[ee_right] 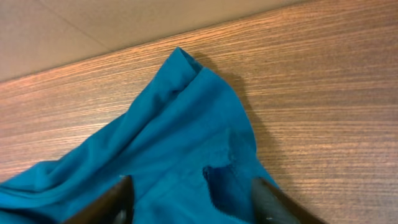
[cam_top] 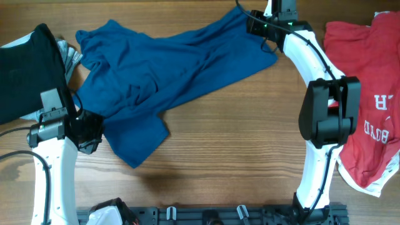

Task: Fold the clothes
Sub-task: 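Grasp the blue shirt's right corner with the right gripper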

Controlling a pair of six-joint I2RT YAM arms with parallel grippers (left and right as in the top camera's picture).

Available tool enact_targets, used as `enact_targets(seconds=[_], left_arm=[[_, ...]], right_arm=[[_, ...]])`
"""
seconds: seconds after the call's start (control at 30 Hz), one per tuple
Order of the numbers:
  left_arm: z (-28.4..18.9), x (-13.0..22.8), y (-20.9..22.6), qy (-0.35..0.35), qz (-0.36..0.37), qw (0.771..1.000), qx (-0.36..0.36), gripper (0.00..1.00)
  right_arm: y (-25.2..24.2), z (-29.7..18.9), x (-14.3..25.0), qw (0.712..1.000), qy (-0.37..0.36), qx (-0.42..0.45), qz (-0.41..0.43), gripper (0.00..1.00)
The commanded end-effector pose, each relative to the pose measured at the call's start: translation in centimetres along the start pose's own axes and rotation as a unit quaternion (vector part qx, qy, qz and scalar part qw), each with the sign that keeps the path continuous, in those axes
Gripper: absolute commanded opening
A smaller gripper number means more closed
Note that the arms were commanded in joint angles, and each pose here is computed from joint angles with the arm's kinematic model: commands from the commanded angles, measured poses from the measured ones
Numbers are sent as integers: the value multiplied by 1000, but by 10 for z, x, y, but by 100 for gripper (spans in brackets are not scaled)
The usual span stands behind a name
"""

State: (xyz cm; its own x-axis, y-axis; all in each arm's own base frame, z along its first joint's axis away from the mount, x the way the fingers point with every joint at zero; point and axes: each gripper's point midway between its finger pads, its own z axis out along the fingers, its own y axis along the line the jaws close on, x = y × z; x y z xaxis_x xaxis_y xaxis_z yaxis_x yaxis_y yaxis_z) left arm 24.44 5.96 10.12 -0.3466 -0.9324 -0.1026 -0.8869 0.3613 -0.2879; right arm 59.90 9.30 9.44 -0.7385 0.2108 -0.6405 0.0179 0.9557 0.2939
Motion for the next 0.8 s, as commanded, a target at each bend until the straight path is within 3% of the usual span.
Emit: enact_targets(seconds=[0.0,0.43,0.53,0.77], left_arm=[[-1,-2,0,-9,10,1000,-2,4],[-1,-2,0,-9,10,1000,-2,4],[-1,-2,0,-9,10,1000,-2,4],[-1,-2,0,-9,10,1000,-2,4]], right_arm=[[-10,23,16,1000,12,13,-19,53],[2,62,38,1000,10,-10,-16,51],[0,67,42,1000,12,-9,-8,45],[-9,75,44,1000,5,9,22,43]])
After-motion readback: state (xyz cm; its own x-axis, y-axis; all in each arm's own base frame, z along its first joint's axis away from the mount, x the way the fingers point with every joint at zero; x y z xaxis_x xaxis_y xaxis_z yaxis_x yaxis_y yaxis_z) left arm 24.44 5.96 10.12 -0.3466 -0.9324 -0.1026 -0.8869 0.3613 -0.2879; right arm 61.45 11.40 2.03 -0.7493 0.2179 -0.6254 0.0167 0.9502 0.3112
